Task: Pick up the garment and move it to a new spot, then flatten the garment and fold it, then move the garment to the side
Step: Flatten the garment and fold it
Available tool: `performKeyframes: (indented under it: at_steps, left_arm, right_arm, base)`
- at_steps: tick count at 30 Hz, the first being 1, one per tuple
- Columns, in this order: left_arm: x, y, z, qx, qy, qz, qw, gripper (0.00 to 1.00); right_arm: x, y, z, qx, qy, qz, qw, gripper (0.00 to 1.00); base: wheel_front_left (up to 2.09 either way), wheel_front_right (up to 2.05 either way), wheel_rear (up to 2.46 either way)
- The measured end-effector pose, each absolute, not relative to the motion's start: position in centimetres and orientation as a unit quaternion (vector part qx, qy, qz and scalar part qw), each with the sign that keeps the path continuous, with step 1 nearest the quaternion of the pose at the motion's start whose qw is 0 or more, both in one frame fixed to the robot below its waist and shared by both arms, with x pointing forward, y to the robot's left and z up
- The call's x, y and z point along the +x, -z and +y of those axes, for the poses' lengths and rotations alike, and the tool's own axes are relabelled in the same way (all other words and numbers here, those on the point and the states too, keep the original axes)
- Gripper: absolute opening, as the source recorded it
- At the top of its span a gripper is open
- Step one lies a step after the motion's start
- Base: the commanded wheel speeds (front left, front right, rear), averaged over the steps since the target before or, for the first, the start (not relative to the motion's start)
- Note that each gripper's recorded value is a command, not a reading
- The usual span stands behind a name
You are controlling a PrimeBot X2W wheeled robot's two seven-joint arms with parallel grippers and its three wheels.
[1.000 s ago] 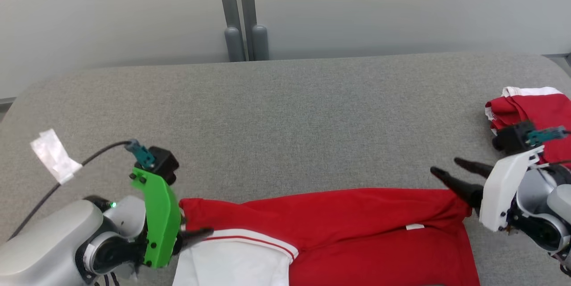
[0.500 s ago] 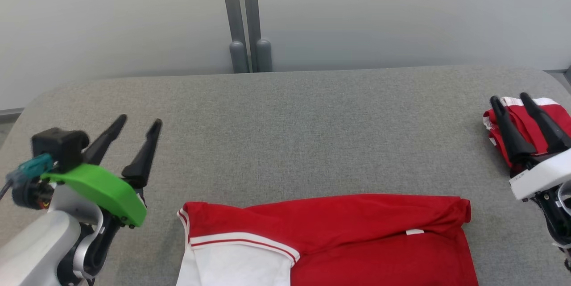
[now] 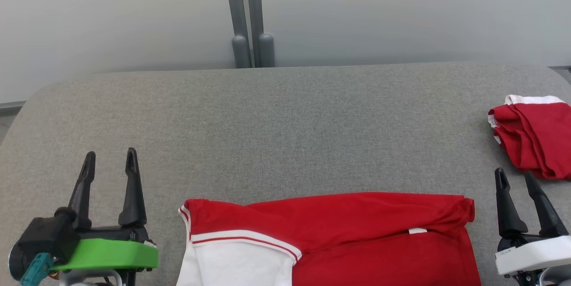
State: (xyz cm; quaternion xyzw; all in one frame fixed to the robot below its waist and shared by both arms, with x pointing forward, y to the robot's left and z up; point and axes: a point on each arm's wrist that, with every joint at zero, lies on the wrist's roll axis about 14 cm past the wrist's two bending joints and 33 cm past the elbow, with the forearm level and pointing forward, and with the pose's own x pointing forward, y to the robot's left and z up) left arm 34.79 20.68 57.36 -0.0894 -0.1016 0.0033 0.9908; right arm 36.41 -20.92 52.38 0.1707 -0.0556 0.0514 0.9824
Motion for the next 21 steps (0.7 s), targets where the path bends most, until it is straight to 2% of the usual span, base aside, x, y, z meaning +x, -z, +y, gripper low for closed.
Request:
performKeyframes:
  at_steps: [9, 13, 21]
  left_arm:
    - [34.4, -56.4, 20.4, -0.087, -0.012, -0.115, 0.989, 1.00]
    - [34.7, -55.4, 20.1, -0.093, -0.011, -0.105, 0.990, 1.00]
    - [35.2, -52.3, 18.5, -0.114, 0.003, -0.064, 0.991, 1.00]
  right_arm:
    - [36.7, -50.3, -21.0, 0.159, -0.054, -0.020, 0.986, 1.00]
    - [36.7, -46.6, -21.3, 0.164, -0.043, 0.054, 0.984, 1.00]
    - [36.8, -40.3, -19.5, 0.216, -0.032, 0.186, 0.958, 1.00]
  base:
    - [0.00, 0.00, 0.00]
    - [0.00, 0.00, 0.00]
    - [0.00, 0.00, 0.00]
